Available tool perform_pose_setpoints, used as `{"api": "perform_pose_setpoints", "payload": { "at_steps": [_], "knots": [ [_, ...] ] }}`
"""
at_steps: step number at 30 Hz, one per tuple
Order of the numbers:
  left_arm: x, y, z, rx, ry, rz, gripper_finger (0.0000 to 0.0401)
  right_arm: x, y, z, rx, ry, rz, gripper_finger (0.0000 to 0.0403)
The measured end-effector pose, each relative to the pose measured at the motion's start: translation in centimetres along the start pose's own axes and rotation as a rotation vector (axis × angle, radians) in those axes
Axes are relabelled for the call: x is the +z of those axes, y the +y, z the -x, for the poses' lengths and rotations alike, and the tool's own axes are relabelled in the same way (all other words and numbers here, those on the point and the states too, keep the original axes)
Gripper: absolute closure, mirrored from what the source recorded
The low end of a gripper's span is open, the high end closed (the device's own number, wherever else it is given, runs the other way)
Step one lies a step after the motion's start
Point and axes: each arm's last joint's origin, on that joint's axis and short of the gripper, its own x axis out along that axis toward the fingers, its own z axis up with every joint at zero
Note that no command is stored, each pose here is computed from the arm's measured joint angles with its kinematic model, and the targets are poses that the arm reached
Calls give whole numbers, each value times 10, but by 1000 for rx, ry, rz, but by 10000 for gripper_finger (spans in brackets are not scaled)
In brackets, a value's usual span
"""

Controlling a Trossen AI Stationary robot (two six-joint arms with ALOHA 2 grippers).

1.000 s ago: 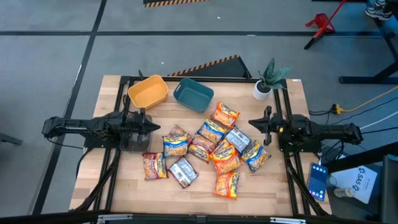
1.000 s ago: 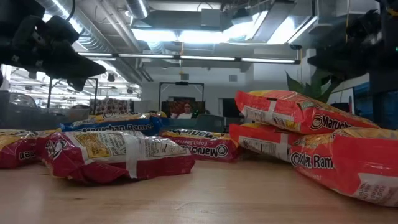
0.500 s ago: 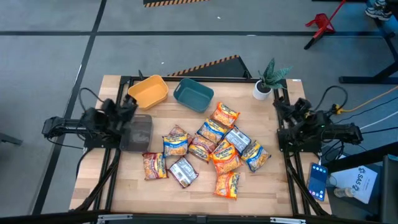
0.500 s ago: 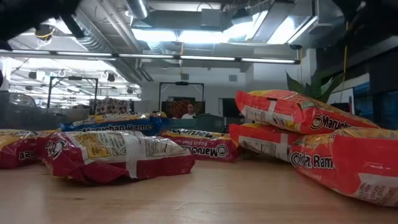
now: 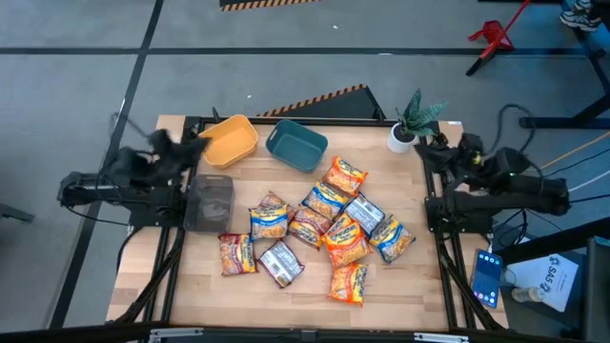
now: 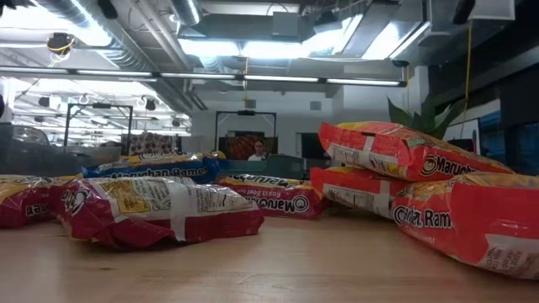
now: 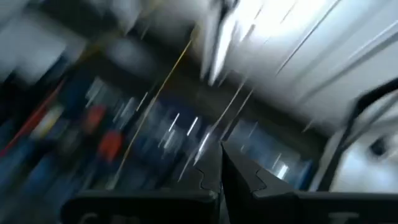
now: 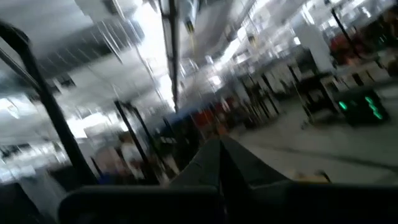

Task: Sort Maruchan noodles
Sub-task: Put the blue noodle pack into the black bin

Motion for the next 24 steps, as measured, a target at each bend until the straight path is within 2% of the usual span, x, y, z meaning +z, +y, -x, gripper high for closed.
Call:
{"api": "perform_pose_setpoints", "payload": {
  "at_steps": [2, 5, 8, 13, 15, 17, 21, 24],
  "knots": [
    [-6, -3, -17, 72, 141, 7, 398, -1, 2, -9, -49, 114, 27, 401],
    [-20, -6, -41, 83, 315, -42, 382, -9, 2, -22, -93, 286, 59, 384],
    [-37, -9, -66, 43, 442, -66, 359, -22, 0, -32, -121, 419, 77, 346],
    [-73, -6, -92, -12, 763, -132, 312, -43, -2, -50, -78, 567, 61, 262],
    [-84, -3, -98, -7, 878, -138, 292, -53, -3, -57, -60, 630, 50, 235],
    [-94, 2, -102, 54, 986, -144, 277, -65, -6, -67, -81, 684, 22, 217],
    [-110, 20, -98, 184, 1217, -168, 262, -98, -14, -90, -82, 810, -4, 209],
    [-119, 31, -91, 218, 1339, -241, 260, -122, -19, -107, -51, 872, -25, 212]
  ]
}}
